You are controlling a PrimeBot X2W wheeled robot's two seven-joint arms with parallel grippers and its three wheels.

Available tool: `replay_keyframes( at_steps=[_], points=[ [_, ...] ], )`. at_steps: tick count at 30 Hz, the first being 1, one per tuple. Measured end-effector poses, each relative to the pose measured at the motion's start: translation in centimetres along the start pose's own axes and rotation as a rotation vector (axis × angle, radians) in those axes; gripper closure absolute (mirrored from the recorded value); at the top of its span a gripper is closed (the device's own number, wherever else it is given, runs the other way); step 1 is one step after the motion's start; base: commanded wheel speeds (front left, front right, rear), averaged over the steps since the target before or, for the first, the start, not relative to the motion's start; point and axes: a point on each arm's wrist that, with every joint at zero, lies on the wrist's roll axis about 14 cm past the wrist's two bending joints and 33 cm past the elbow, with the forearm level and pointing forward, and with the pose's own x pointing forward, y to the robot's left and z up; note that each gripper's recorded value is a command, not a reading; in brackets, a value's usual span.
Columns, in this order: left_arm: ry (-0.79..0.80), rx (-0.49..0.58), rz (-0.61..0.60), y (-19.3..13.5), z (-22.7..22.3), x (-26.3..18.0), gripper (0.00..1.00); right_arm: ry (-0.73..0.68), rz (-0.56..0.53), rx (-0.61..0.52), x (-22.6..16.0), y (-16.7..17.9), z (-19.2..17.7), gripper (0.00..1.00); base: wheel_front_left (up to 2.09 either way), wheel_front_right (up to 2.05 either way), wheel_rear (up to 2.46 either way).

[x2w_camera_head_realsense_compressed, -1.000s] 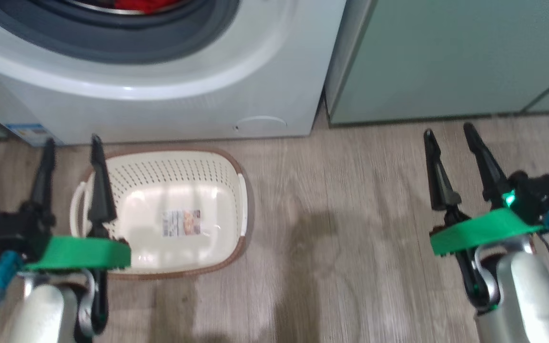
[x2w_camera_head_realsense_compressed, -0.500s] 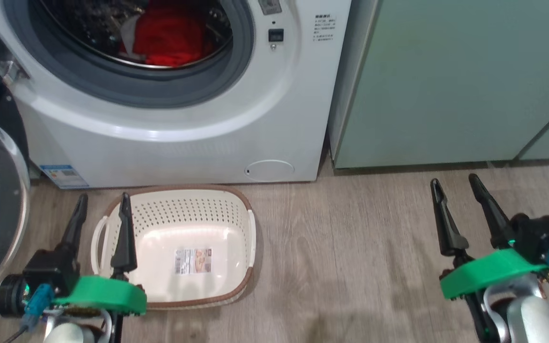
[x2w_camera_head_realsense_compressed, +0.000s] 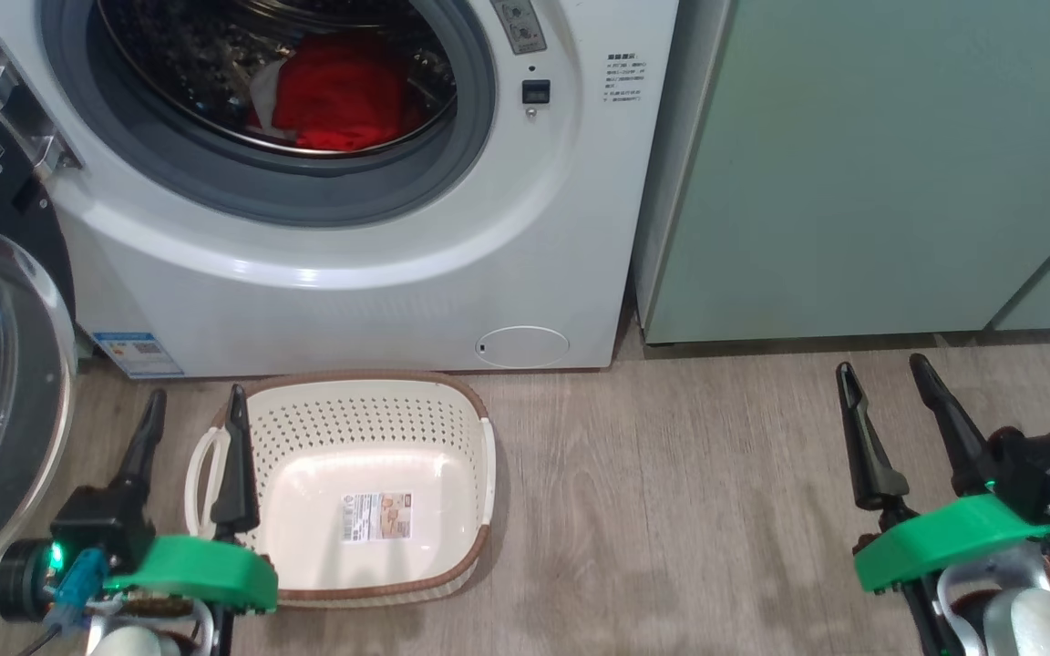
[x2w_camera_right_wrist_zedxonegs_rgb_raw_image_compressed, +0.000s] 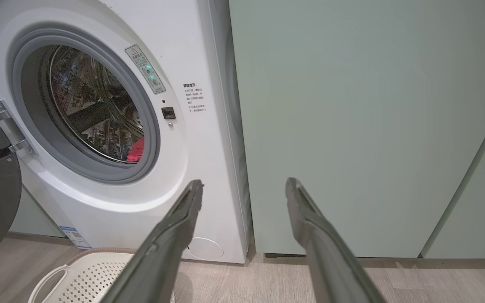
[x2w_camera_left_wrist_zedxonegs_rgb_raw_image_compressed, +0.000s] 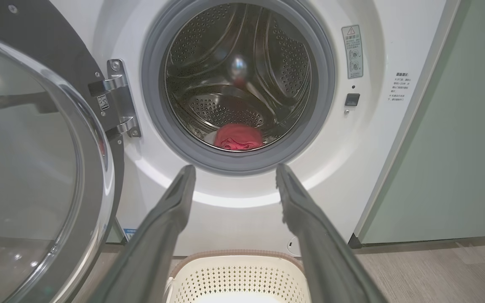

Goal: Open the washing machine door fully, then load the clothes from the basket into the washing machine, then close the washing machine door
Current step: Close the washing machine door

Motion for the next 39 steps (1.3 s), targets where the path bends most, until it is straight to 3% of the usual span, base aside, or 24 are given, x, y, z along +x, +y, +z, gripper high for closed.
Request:
replay_keyframes(
  at_steps=[26,39],
  points=[
    [0.027,0.007,0.019,0.52,-0.89,-0.13,0.00,0.013,-0.001,0.002,-0.09,-0.02,-0.45,0.00,0.00,0.00,0.00],
    [0.022,0.003,0.023,0.74,-0.73,-0.28,0.00,0.013,0.011,0.010,0.20,0.37,-0.51,0.00,-1.35,1.35,0.00]
  ],
)
